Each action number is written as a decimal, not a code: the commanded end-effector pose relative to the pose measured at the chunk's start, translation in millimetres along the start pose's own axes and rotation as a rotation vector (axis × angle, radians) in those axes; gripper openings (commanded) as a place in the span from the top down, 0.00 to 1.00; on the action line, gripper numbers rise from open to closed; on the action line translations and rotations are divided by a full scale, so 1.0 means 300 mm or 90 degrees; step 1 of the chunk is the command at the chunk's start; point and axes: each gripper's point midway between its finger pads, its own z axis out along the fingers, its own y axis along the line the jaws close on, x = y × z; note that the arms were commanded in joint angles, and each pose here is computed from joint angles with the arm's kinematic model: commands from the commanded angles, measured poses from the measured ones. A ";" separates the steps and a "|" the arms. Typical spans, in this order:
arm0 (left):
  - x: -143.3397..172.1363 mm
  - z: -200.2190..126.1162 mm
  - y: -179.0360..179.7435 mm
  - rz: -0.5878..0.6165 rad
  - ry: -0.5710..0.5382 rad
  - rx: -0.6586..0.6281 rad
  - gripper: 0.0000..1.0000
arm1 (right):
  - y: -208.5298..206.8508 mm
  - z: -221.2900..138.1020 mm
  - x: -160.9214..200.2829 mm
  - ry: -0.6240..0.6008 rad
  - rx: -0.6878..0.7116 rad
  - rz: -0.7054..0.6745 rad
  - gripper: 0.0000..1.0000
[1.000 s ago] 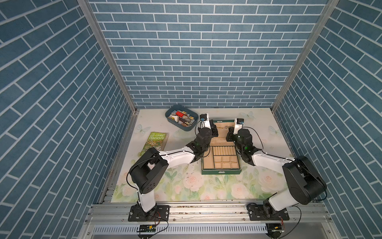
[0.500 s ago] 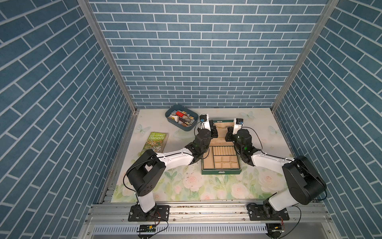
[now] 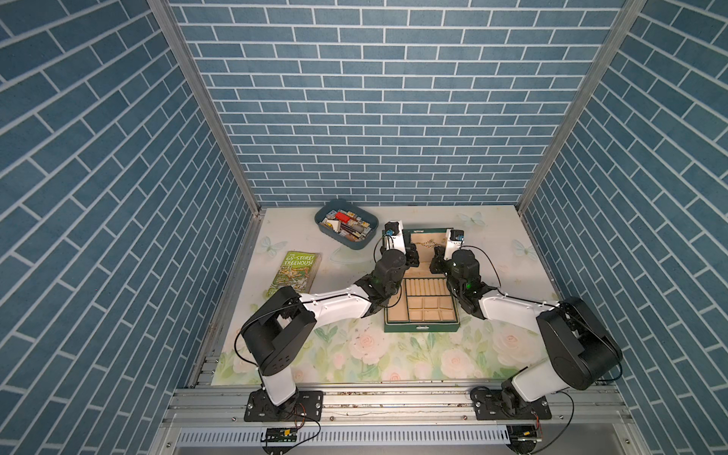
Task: Put jewelry chain into jewelry box
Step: Hang the necklace on the jewelry box clasp.
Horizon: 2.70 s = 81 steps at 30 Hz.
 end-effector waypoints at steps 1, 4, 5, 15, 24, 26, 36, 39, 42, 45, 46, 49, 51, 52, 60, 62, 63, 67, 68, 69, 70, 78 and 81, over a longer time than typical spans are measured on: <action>0.041 0.003 0.010 0.016 0.009 -0.010 1.00 | 0.013 -0.016 -0.019 -0.016 -0.011 0.013 1.00; 0.047 0.005 0.013 0.017 0.010 -0.013 1.00 | 0.009 -0.021 -0.019 -0.020 -0.011 0.013 1.00; 0.047 0.005 0.013 0.016 0.009 -0.013 1.00 | 0.009 -0.022 -0.021 -0.022 -0.012 0.014 1.00; 0.064 0.019 0.016 0.024 0.013 -0.023 1.00 | 0.023 -0.032 -0.074 -0.056 -0.031 0.013 1.00; 0.074 0.031 0.016 0.034 0.016 -0.029 1.00 | 0.044 -0.041 -0.174 -0.107 -0.059 -0.010 1.00; 0.080 0.032 0.018 0.036 0.019 -0.030 1.00 | 0.055 -0.047 -0.192 -0.118 -0.069 -0.012 1.00; 0.099 0.032 0.030 0.041 0.026 -0.038 1.00 | 0.118 -0.061 -0.232 -0.138 -0.134 -0.017 1.00; 0.106 0.033 0.031 0.040 0.028 -0.038 1.00 | 0.123 -0.062 -0.234 -0.137 -0.140 -0.014 1.00; 0.110 0.033 0.033 0.041 0.030 -0.039 1.00 | 0.129 -0.064 -0.225 -0.133 -0.150 -0.012 1.00; 0.111 0.034 0.033 0.043 0.030 -0.039 1.00 | 0.133 -0.063 -0.201 -0.120 -0.160 -0.005 1.00; 0.110 0.033 0.033 0.043 0.030 -0.038 1.00 | 0.131 -0.064 -0.190 -0.116 -0.160 -0.003 1.00; 0.112 0.033 0.034 0.044 0.030 -0.039 1.00 | 0.116 -0.068 -0.158 -0.106 -0.153 0.002 1.00; 0.110 0.032 0.034 0.043 0.030 -0.039 1.00 | 0.105 -0.072 -0.134 -0.097 -0.150 0.004 1.00; 0.111 0.033 0.034 0.043 0.030 -0.039 1.00 | 0.103 -0.074 -0.124 -0.095 -0.150 0.007 1.00; 0.105 0.031 0.033 0.044 0.028 -0.039 1.00 | 0.066 -0.056 -0.068 -0.067 -0.117 0.013 1.00; 0.103 0.030 0.034 0.044 0.027 -0.040 1.00 | 0.060 -0.049 -0.062 -0.062 -0.110 0.014 1.00; 0.101 0.029 0.035 0.043 0.027 -0.040 1.00 | 0.055 -0.045 -0.056 -0.058 -0.104 0.015 1.00; 0.101 0.026 0.038 0.044 0.027 -0.042 1.00 | 0.039 -0.026 -0.029 -0.035 -0.084 0.015 1.00; 0.099 0.025 0.037 0.043 0.026 -0.041 1.00 | 0.036 -0.024 -0.024 -0.031 -0.081 0.015 1.00; 0.098 0.024 0.037 0.043 0.026 -0.041 1.00 | 0.031 -0.021 -0.018 -0.027 -0.077 0.016 1.00; 0.096 0.023 0.036 0.042 0.025 -0.039 1.00 | 0.027 -0.020 -0.013 -0.024 -0.073 0.016 1.00; 0.086 0.019 0.038 0.040 0.022 -0.041 1.00 | 0.016 -0.002 0.030 0.007 -0.061 0.017 1.00; 0.083 0.019 0.039 0.041 0.020 -0.044 1.00 | 0.017 0.008 0.040 0.016 -0.061 0.023 1.00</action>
